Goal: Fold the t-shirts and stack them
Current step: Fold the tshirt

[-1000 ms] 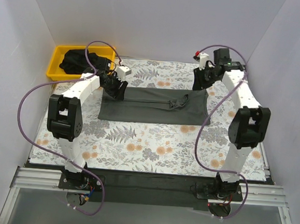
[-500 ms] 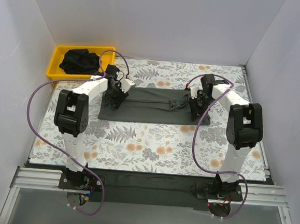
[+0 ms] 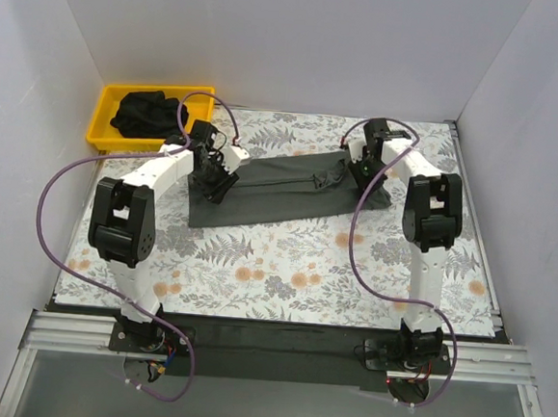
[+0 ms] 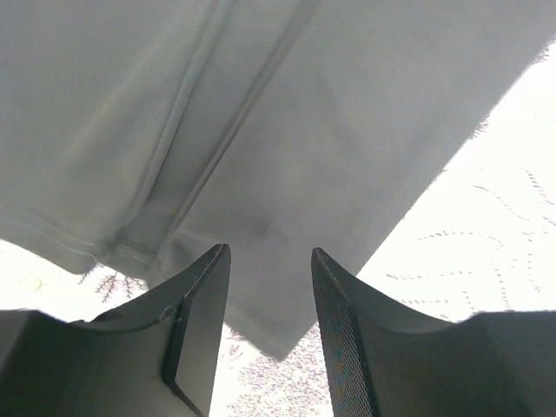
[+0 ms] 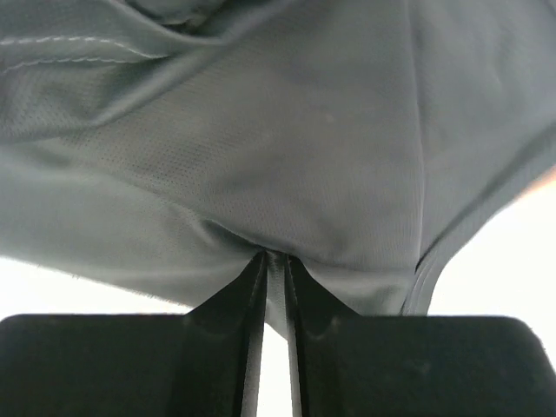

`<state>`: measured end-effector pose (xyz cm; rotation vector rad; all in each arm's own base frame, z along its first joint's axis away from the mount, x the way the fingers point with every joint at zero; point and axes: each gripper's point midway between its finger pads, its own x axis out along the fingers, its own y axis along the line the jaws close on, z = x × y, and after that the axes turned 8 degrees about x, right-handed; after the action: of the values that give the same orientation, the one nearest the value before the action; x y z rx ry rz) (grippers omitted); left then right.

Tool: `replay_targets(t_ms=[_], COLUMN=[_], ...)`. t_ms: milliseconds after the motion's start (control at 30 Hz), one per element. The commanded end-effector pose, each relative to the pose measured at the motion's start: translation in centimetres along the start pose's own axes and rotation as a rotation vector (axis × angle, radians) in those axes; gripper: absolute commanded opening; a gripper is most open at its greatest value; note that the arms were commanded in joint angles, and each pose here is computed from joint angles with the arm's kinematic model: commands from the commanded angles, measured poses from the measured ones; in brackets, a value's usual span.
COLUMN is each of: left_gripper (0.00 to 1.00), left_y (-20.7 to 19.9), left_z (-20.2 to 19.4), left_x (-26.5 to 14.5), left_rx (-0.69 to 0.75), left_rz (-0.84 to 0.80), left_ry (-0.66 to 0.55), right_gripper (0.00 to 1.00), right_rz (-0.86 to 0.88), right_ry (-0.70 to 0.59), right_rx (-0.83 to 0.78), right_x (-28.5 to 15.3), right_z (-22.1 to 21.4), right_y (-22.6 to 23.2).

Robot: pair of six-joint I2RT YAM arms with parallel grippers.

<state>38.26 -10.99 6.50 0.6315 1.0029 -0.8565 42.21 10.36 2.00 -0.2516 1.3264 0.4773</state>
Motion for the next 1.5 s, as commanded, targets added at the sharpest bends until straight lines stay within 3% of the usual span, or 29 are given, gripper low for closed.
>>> replay_targets(t_ms=[0,33,100,133,267,333,433,533,700,833,900,1033,1133,1267,1467], left_gripper=[0.42,0.41,0.40,0.40,0.39,0.38,0.37,0.34,0.33,0.33,0.34,0.42,0.43,0.42,0.41], left_y=[-0.9,-1.1,-2.3,-3.0,-6.0,-6.6,-10.8,-14.9,-23.7,-30.7,-33.0,-31.4,-26.5,-17.1,-9.2], left_z=[2.1,2.3,2.9,2.6,2.2,0.9,0.2,-0.1,3.4,8.8,11.1,20.6,24.6,24.0,17.6], left_x=[-1.3,-0.9,0.5,1.2,3.7,4.4,5.3,5.2,4.5,2.7,2.0,-1.8,-5.6,-7.1,-4.5], left_rx=[0.052,0.057,0.054,0.059,0.117,0.140,0.228,0.221,0.257,0.298,0.250,0.156,0.050,-0.097,-0.263], left_rz=[-0.009,-0.012,-0.039,-0.046,-0.058,-0.042,-0.080,-0.186,-0.399,-0.563,-0.657,-0.602,-0.564,-0.425,-0.242], left_ry=[-0.089,-0.091,-0.084,-0.065,-0.005,0.058,0.124,0.167,0.106,0.015,-0.030,-0.306,-0.477,-0.543,-0.453], right_gripper=[0.19,0.19,0.20,0.22,0.33,0.41,0.48,0.52,0.53,0.53,0.53,0.52,0.48,0.34,0.28], right_rz=[-0.160,-0.203,-0.222,-0.250,-0.275,-0.312,-0.321,-0.306,-0.260,-0.192,-0.150,-0.041,0.071,0.103,0.066], right_ry=[-0.046,-0.163,-0.242,-0.343,-0.491,-0.596,-0.642,-0.654,-0.642,-0.577,-0.561,-0.485,-0.439,-0.366,-0.298], right_rx=[-0.034,-0.039,-0.033,-0.032,-0.051,-0.070,-0.061,-0.056,-0.056,-0.029,-0.007,0.040,0.059,0.046,0.013], right_x=[3.6,1.6,1.4,-0.8,-4.5,-9.0,-12.9,-15.7,-18.1,-17.1,-17.0,-15.4,-13.9,-10.9,-6.5], right_z=[4.2,8.7,12.1,15.2,17.7,18.8,18.2,16.6,13.4,10.6,9.7,7.0,5.3,4.9,7.3], right_y=[-4.2,-5.2,-6.0,-6.5,-6.3,-6.2,-6.0,-5.7,-4.6,-3.6,-3.1,-1.5,0.9,3.2,4.9])
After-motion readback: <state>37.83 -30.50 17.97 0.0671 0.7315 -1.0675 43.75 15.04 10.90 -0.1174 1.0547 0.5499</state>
